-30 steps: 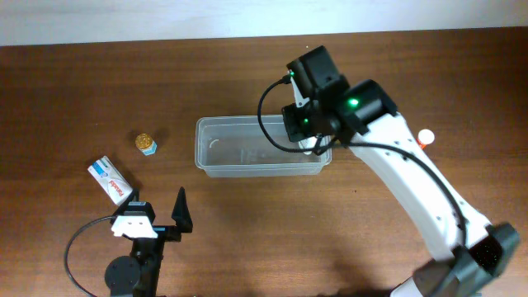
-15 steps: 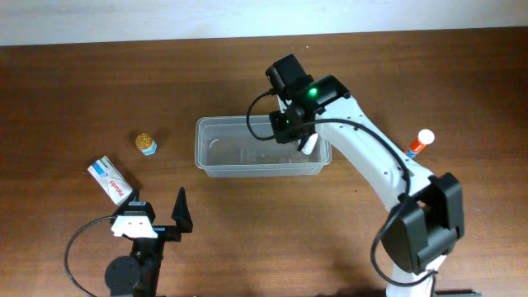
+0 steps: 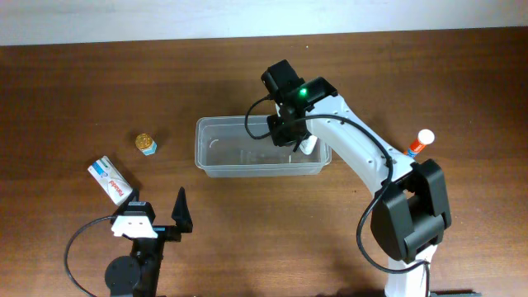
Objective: Pack container
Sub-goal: 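Lift the dark bottle and carry it into the container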
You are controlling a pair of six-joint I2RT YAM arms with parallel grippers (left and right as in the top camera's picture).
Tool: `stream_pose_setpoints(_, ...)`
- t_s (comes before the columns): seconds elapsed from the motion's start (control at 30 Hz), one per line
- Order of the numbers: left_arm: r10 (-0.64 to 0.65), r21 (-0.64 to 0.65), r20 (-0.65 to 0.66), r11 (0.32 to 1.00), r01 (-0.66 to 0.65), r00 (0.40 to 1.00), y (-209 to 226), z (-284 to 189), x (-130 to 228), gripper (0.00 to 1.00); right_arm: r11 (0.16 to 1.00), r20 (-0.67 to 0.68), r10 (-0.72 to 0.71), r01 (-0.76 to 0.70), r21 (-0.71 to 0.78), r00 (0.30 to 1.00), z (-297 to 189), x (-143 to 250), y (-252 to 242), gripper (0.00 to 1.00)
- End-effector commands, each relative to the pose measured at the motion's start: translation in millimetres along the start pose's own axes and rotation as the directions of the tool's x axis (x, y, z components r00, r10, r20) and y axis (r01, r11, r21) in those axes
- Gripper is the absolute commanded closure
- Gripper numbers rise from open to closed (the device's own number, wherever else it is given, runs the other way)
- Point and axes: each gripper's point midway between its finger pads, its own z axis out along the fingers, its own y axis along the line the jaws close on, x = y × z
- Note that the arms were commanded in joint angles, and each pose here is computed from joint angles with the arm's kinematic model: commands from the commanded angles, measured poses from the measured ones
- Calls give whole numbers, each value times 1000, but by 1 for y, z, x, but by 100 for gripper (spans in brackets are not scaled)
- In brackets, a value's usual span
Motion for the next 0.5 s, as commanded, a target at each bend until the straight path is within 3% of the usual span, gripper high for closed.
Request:
stream_pose_setpoints(0.0, 13, -9, 3, 1000, -13, 1000, 2, 0, 1, 1, 997, 26, 68, -69, 21, 997, -5, -10, -16, 85)
stream_pose_setpoints(0.47, 13, -9, 3, 1000, -13, 1000, 2, 0, 1, 1, 987, 27, 153, -154, 52, 988, -5, -9, -27, 85)
